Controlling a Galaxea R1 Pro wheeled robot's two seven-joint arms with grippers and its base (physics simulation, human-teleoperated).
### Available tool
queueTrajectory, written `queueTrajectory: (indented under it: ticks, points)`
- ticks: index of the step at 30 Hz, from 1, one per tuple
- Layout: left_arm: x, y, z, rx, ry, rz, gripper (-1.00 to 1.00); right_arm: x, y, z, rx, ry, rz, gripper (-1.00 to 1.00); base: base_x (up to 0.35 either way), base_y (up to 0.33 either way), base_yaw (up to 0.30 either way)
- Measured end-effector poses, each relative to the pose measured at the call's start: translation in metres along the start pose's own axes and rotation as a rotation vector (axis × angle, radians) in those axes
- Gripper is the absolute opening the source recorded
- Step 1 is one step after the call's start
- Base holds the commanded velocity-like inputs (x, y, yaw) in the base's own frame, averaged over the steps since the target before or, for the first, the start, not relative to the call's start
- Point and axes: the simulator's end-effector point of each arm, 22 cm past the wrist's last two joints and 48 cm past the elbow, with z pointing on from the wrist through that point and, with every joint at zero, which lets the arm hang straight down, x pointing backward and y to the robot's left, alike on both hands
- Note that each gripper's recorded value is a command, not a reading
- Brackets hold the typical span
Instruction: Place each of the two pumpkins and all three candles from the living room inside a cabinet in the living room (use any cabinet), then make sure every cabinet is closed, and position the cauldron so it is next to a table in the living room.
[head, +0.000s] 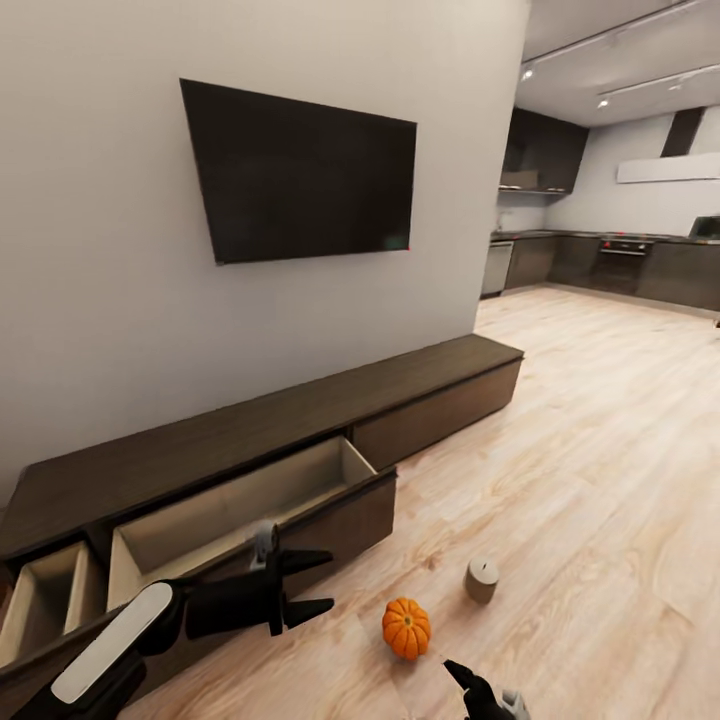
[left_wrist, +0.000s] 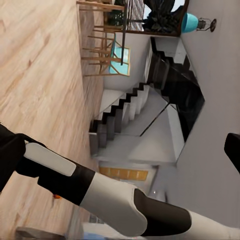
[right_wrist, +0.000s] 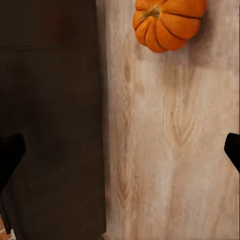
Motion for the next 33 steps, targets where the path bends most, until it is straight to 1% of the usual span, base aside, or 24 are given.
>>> queueTrajectory:
  ticks: [5, 10, 18, 27, 33]
  points:
    - [0.0003, 0.0002, 0.0001, 0.0, 0.001, 0.0, 1.0, -0.0001, -0.0018, -0.0006, 0.004, -0.001, 0.001, 1.0, 0.004, -0.067, -0.228]
    - [0.0002, 0.0003, -0.0002, -0.002, 0.0, 0.001, 1.0, -0.0001, -0.0015, -0.0008, 0.003, -0.001, 0.001, 1.0, 0.199, -0.094, -0.03]
    - [0.0, 0.0003, -0.0003, -0.002, -0.001, 0.002, 1.0, -0.0024, -0.004, -0.002, 0.009, -0.002, -0.003, 1.0, 0.235, -0.201, -0.002]
    - [0.0001, 0.0006, -0.0001, -0.003, 0.0, 0.002, 1.0, -0.0023, -0.0034, -0.0017, 0.007, -0.001, 0.001, 1.0, 0.007, -0.019, -0.004]
    - [-0.0001, 0.0005, -0.0001, -0.002, 0.0, 0.002, 1.0, -0.0032, -0.0035, -0.0019, 0.007, -0.004, -0.001, 1.0, 0.0, 0.0, -0.208]
